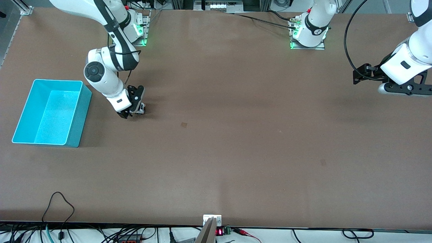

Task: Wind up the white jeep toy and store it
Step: 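Grasp the jeep with the right gripper and lift it, then carry the jeep over the light-blue bin with the right gripper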

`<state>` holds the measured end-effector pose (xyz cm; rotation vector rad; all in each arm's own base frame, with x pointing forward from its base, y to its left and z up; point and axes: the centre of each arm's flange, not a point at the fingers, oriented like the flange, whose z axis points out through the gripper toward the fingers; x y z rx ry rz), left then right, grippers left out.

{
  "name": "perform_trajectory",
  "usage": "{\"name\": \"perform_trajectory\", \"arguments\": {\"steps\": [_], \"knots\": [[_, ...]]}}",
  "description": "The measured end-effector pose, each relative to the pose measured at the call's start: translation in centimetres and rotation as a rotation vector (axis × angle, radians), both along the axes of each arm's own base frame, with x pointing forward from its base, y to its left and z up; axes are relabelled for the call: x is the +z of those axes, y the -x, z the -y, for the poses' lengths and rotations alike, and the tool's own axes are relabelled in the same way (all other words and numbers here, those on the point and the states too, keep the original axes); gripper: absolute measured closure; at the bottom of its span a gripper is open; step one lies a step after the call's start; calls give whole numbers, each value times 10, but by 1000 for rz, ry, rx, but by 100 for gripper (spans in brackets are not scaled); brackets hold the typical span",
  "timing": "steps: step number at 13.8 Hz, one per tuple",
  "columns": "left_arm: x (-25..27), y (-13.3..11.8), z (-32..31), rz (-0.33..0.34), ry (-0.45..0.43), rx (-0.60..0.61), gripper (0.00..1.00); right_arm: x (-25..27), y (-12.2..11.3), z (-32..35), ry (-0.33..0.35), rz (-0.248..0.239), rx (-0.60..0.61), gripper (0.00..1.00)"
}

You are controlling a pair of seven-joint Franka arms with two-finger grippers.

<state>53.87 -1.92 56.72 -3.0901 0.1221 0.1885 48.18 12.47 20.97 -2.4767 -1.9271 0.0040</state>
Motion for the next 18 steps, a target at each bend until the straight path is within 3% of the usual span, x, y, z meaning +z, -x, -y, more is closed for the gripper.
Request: {"name": "perform_trajectory", "arguments": {"steps": [4, 5, 8, 9, 15, 18], "knots": [[0, -2, -1, 13, 1, -3, 0, -8, 3, 0, 0, 1, 8, 0], [0, -2, -1, 12, 2, -7, 0, -7, 3, 0, -1, 3, 16, 7], [0, -2, -1, 12, 2, -9, 0, -7, 3, 0, -1, 3, 30, 43], [0, -2, -1, 11, 2, -9, 0, -6, 2, 0, -1, 5, 31, 49], [-1, -1, -3, -1, 5, -35, 0, 16, -9, 3, -8, 37, 4, 49], [-1, 0, -3, -3, 6, -40, 0, 62, -24, 17, -18, 76, -141, 49]]}}
